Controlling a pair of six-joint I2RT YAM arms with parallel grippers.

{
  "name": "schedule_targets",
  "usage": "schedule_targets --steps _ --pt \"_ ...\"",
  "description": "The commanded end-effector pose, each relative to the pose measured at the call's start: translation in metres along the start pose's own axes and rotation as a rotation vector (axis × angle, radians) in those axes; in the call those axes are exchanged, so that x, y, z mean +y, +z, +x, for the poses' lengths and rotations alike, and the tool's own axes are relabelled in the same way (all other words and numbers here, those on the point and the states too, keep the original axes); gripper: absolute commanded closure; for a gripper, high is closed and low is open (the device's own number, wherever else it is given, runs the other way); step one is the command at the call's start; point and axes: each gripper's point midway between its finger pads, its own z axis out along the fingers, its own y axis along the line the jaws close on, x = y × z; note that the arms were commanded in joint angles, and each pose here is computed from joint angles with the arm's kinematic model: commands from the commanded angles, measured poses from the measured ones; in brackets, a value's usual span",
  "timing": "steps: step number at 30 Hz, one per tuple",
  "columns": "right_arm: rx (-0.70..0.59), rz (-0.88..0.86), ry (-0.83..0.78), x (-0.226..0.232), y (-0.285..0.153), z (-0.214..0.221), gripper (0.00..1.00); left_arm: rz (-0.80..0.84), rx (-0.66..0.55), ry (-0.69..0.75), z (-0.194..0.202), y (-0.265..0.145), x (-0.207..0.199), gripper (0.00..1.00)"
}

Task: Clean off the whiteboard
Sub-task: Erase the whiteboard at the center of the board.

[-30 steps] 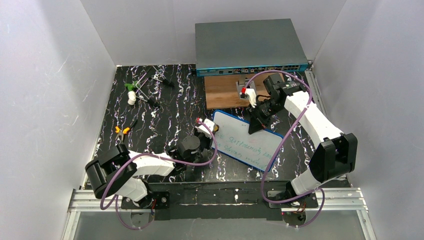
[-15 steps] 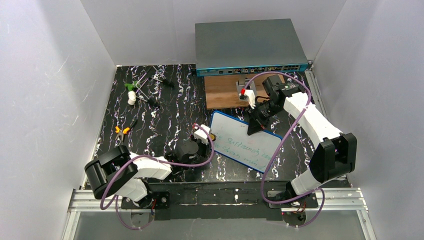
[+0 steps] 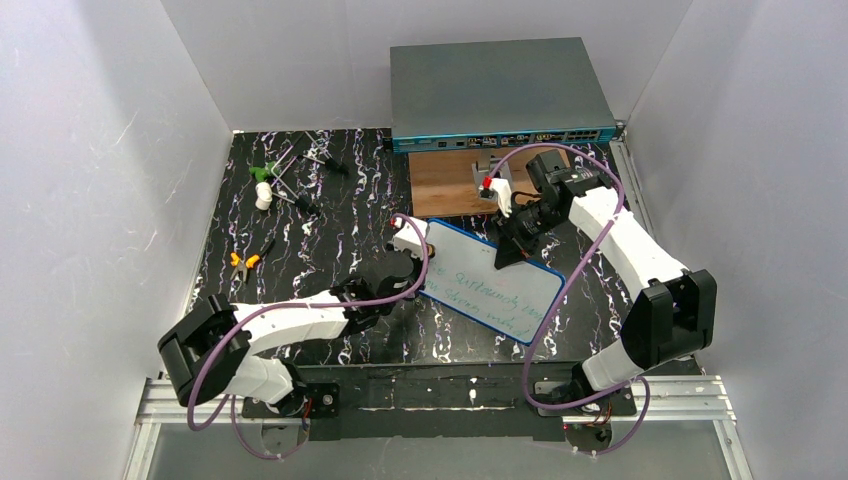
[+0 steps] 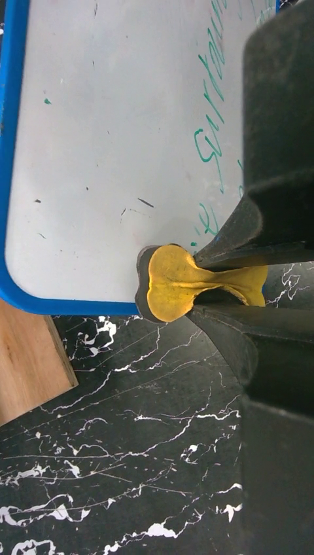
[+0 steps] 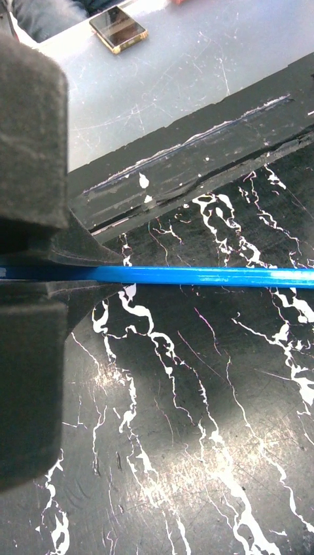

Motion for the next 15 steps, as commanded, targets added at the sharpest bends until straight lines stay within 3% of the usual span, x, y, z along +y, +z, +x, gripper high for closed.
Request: schedule_targets --steps 1,9,12,15 --pt "-0.034 -0.057 -0.017 0.023 -0.006 -0.002 0.99 -0.027 0.049 0.004 0.002 0.003 0.003 1.0" --pt "-0.036 -0.071 -0.013 0.025 -0.005 -0.002 0.99 0.085 0.149 0.113 0.056 -0.014 -0.016 1.0" --pt "-0.036 -0.077 -0.014 0.025 -0.004 -0.003 0.99 0.038 0.172 0.108 0.064 -0.015 -0.009 1.0" --pt "-0.037 -0.069 -0.02 0.025 -0.005 -0.002 0.99 -0.084 0.165 0.111 0.048 -0.008 0.011 1.0"
